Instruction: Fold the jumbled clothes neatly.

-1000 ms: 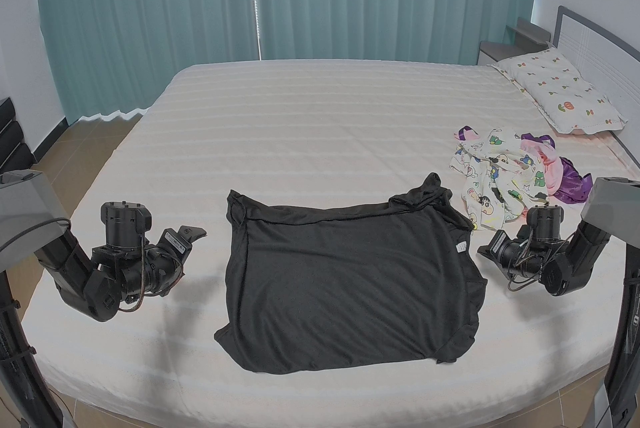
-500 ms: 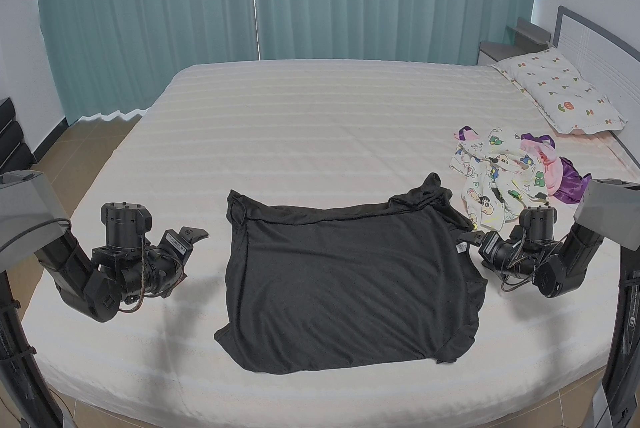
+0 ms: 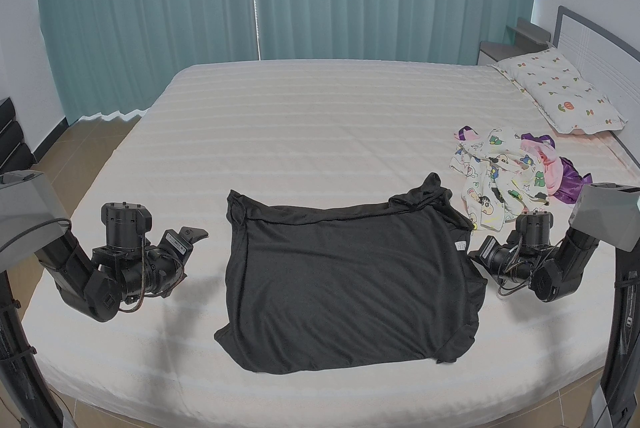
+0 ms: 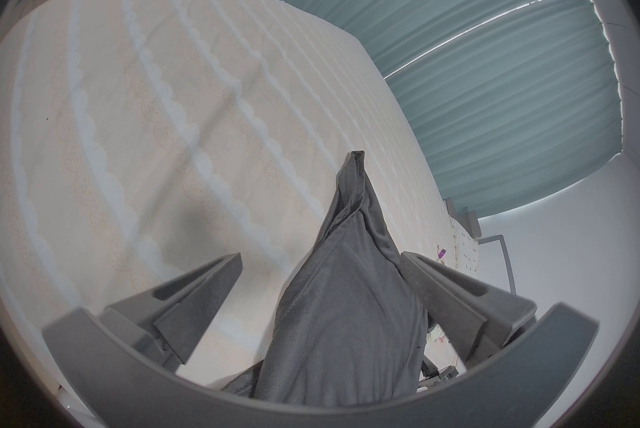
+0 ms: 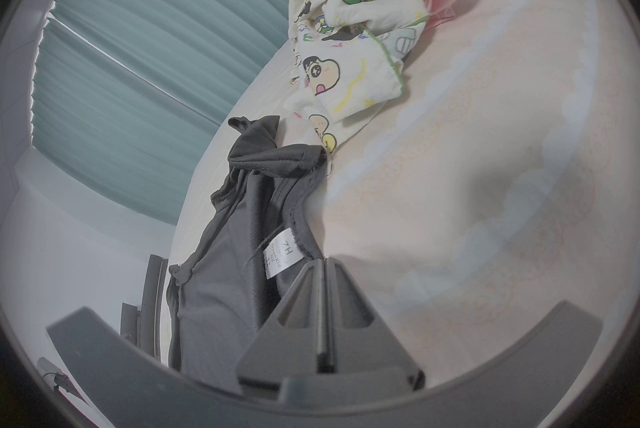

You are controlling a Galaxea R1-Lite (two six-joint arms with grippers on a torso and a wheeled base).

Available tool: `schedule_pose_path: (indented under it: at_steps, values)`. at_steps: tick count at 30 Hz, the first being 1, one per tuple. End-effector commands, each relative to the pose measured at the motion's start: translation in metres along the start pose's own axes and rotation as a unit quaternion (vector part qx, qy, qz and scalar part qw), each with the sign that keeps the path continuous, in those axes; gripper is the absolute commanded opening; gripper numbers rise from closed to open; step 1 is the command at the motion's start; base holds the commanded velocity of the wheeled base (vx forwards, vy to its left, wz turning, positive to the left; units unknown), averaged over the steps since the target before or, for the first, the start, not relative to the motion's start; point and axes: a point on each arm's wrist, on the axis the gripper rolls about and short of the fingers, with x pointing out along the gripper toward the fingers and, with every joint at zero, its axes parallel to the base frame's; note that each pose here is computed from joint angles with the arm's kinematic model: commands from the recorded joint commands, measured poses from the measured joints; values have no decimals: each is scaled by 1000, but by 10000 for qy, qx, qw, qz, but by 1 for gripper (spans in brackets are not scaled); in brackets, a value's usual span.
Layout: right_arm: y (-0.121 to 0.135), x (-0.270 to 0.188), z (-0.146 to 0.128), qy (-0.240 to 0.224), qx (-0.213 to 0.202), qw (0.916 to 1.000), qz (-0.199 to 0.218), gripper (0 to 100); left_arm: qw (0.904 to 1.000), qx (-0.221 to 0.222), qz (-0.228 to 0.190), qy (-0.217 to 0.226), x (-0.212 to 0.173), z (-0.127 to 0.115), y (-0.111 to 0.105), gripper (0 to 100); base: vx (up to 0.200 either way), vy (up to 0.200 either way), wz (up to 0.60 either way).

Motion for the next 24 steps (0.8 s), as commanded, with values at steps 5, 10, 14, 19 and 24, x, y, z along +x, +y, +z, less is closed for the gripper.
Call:
schedule_pose_path:
  at_steps: [5, 10, 14, 19, 24]
  values:
    - [-4, -19, 7, -116, 57, 9999, -82, 0, 10000, -8, 26, 5, 0, 0, 1, 100, 0, 0, 0]
    - [-7, -32, 17, -241, 105, 9996, -109, 0, 10000, -7, 15, 8, 0, 0, 1, 100, 0, 0, 0]
    - [-9, -30, 14, -182, 115, 9997, -146, 0, 10000, -8, 26, 5, -1, 0, 1, 100, 0, 0, 0]
    - [-3, -26, 2, 75, 50, 10000, -2, 100, 10000, -8, 32, 9, -2, -1, 2, 100, 0, 0, 0]
    - [-1, -24, -3, 154, -6, 9999, 14, 100, 10000, -10, 42, 23, 0, -1, 2, 100, 0, 0, 0]
